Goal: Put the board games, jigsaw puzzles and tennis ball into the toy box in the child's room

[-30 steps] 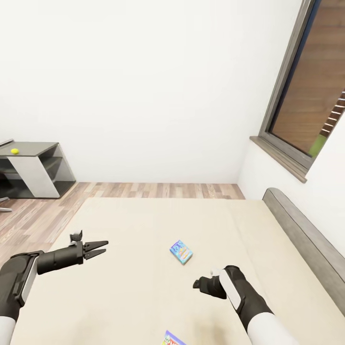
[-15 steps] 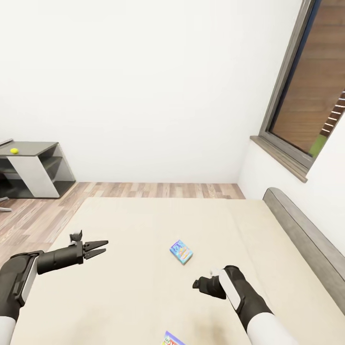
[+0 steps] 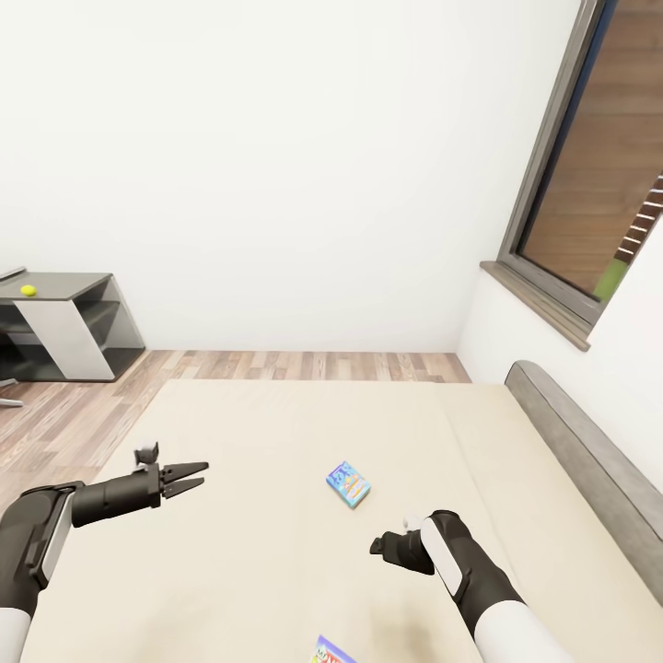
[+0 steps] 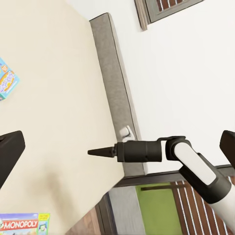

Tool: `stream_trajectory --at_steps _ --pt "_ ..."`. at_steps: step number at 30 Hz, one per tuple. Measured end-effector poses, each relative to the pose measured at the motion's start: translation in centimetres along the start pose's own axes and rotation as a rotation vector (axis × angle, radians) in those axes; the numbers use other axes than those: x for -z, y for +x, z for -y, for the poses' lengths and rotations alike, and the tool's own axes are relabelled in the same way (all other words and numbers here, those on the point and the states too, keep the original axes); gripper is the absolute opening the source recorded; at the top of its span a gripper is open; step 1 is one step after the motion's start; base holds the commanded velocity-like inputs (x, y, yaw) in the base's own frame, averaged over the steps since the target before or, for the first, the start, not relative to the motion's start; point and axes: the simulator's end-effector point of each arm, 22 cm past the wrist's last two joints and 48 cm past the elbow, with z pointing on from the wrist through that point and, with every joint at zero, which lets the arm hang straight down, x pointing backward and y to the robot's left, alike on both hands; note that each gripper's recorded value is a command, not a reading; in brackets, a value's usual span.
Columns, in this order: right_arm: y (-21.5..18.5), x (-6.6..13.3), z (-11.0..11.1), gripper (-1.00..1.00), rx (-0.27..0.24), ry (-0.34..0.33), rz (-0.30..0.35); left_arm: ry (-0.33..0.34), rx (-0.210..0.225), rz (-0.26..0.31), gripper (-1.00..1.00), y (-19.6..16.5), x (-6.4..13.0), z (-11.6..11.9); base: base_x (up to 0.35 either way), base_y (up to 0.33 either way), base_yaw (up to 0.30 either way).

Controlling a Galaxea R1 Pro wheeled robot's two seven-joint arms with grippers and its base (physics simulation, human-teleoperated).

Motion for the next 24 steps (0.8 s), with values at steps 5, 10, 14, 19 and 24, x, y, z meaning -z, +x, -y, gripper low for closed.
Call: stream_trajectory --at_steps 5,10,14,19,24 --pt "0.0 0.5 -0.2 1.0 0.001 -0.002 0.002 -0.002 0.0 -0.004 1.0 0.1 0.1 0.4 0.0 0.0 0.0" --pt "0.0 1.0 -0.3 1.0 0.002 -0.003 0.004 -0.002 0.0 -0.006 1.0 0.2 0.2 0.7 0.0 0.0 0.0" --pt "0.1 1.3 -0.4 1.0 0.002 -0.003 0.003 -0.003 0.001 -0.006 1.0 0.2 0.4 1.0 0.0 0.0 0.0" --pt "0.4 1.5 -0.4 1.0 0.001 -0.003 0.001 -0.004 0.002 -0.008 1.0 0.3 0.5 1.2 0.0 0.0 0.0" --pt "0.7 1.6 -0.4 1.0 0.0 -0.002 -0.005 -0.005 0.007 -0.01 1.0 0.5 0.6 1.3 0.0 0.0 0.0"
